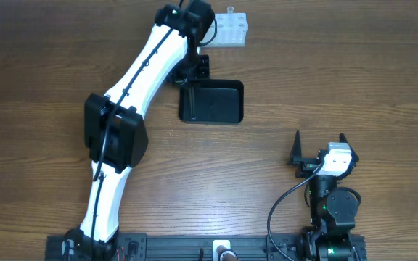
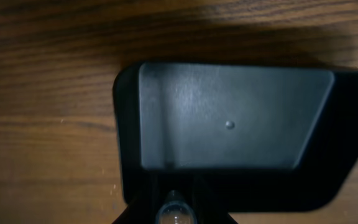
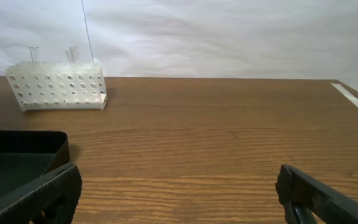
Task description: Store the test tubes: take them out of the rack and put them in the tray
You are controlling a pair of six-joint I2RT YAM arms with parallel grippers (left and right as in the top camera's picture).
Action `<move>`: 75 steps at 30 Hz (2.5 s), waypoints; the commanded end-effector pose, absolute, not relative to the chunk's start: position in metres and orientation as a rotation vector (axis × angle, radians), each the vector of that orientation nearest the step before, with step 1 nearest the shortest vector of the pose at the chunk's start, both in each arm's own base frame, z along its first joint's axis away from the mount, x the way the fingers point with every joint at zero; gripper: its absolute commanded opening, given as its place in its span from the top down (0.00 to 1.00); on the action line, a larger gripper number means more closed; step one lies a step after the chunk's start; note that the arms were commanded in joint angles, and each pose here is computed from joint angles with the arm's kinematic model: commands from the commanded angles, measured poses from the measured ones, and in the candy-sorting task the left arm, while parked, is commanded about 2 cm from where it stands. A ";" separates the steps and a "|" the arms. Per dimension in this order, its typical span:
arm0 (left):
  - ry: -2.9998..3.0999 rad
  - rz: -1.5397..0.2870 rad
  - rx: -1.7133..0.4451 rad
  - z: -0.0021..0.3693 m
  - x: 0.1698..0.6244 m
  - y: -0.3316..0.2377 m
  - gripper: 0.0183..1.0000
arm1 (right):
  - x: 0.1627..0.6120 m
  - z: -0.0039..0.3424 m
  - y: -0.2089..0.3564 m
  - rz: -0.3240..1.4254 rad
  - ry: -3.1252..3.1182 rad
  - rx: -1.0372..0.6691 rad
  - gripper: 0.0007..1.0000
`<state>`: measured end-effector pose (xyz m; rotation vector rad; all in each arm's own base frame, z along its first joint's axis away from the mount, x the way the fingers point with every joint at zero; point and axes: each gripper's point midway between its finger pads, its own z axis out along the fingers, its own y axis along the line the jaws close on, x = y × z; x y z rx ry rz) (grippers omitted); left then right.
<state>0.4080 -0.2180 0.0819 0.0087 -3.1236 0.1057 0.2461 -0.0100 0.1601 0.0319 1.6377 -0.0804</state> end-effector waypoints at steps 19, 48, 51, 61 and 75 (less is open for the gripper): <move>-3.142 0.058 -0.098 0.043 0.429 -0.218 0.98 | 0.246 0.159 -0.010 -0.077 1.637 0.033 0.01; -3.216 0.075 -0.106 0.073 0.443 -0.223 0.67 | 0.246 0.159 -0.010 -0.077 1.637 0.033 0.01; -3.281 0.127 -0.108 0.110 0.448 -0.225 0.63 | 0.246 0.159 -0.010 -0.077 1.637 0.033 0.01; -3.579 0.267 -0.068 0.189 0.493 -0.226 0.51 | 0.246 0.159 -0.010 -0.077 1.637 0.033 0.01; -3.934 0.161 -0.221 0.215 0.574 -0.229 0.30 | 0.246 0.159 -0.010 -0.077 1.637 0.032 0.01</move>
